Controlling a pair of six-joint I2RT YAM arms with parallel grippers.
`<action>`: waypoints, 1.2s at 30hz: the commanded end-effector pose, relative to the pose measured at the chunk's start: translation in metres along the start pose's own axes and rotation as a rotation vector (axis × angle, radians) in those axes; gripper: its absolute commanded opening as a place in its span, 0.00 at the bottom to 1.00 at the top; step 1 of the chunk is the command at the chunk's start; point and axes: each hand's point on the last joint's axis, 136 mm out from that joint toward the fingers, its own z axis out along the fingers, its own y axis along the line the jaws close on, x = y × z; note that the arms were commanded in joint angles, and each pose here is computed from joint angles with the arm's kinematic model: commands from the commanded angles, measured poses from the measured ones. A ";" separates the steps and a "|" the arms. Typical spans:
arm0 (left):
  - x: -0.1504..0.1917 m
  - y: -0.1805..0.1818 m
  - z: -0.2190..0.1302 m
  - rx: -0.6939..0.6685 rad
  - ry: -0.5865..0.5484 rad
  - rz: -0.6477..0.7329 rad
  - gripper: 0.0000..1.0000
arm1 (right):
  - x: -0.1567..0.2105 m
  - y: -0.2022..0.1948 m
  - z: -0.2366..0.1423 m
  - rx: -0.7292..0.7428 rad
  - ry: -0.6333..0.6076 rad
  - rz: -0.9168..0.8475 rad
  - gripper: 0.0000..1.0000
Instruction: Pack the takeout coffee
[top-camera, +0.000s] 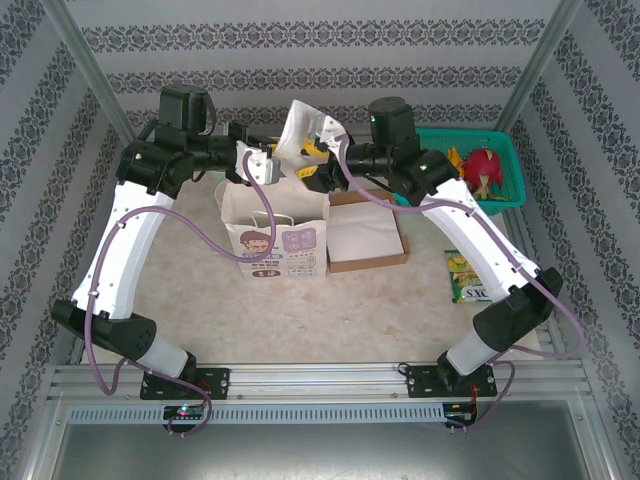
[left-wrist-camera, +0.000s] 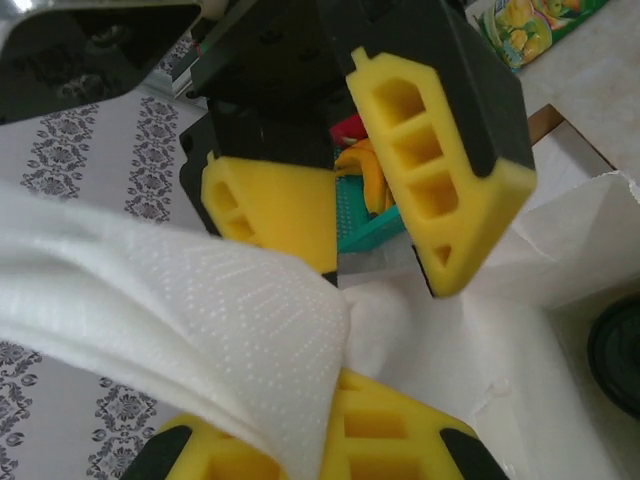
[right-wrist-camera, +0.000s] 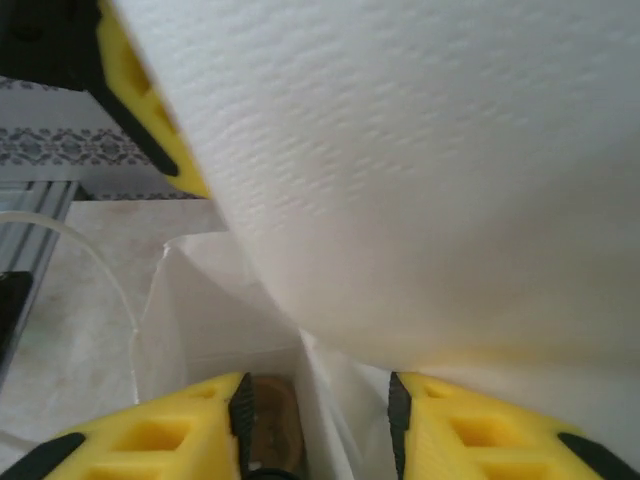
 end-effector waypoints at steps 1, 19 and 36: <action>-0.017 0.006 -0.012 -0.029 -0.056 0.009 0.00 | -0.018 -0.006 0.001 0.095 -0.038 -0.118 0.61; -0.028 -0.007 -0.024 0.023 -0.062 0.000 0.10 | -0.024 0.001 0.012 0.142 -0.041 -0.310 0.35; -0.019 0.018 -0.057 -0.189 -0.017 -0.020 0.90 | -0.002 0.017 0.012 0.028 0.026 -0.219 0.00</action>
